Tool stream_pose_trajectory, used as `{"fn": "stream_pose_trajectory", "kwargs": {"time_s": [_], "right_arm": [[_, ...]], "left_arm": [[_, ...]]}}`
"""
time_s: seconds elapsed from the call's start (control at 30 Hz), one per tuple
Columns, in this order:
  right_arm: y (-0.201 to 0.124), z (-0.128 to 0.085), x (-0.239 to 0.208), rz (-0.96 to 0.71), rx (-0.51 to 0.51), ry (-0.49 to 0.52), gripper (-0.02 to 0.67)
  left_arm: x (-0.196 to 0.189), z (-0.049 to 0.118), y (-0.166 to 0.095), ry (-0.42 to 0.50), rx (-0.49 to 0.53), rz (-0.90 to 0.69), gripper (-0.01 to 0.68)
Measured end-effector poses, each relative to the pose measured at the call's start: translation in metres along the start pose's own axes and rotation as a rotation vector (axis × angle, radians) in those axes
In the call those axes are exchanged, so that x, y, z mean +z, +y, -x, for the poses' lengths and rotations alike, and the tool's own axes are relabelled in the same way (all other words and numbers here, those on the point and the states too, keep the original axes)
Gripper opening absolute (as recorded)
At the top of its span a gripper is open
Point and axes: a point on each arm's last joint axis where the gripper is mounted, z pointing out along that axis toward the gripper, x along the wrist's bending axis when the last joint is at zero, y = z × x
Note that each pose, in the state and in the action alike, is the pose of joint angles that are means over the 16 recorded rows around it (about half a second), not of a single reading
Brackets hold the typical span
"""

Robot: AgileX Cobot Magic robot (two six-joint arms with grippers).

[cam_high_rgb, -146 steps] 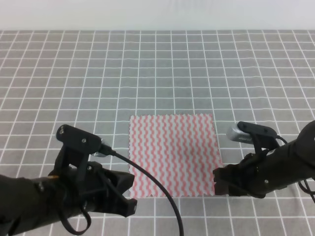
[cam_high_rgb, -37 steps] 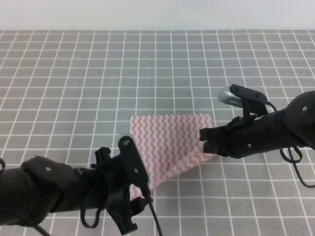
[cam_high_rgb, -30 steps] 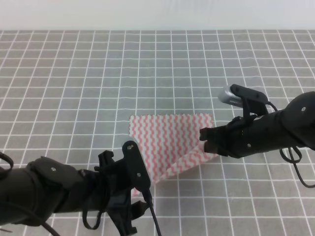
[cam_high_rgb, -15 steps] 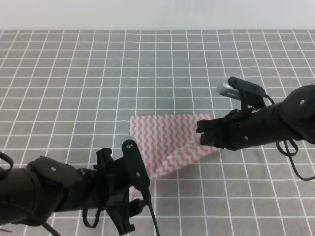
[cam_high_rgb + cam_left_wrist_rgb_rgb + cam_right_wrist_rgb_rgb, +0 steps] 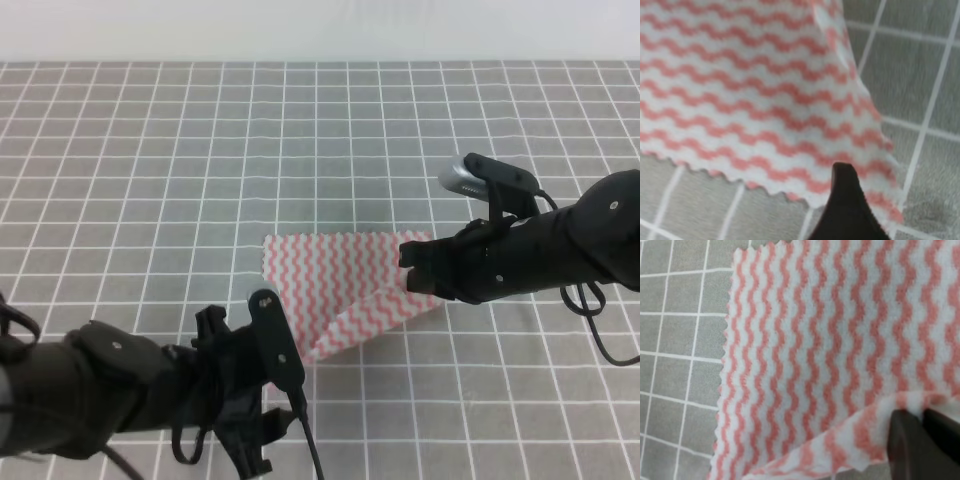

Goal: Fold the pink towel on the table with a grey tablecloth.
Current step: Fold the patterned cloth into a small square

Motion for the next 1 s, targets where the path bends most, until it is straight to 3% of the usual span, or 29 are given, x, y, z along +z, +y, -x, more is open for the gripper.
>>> {"fn": "stream_pose_trajectory", "kwargs": {"time_s": [0.67,0.8,1.0], "right_arm": [[0.000,0.000,0.000,0.000,-0.013,0.003,-0.014],[0.000,0.000,0.000,0.000,-0.015,0.003,-0.014],[0.000,0.000,0.000,0.001,-0.015,0.004,-0.014]], "left_arm": [[0.013,-0.009,0.000,0.049,-0.074,-0.034,0.427],[0.013,-0.011,0.001,0.063,-0.077,-0.035,0.389],[0.013,-0.011,0.002,0.055,-0.042,-0.030,0.279]]}}
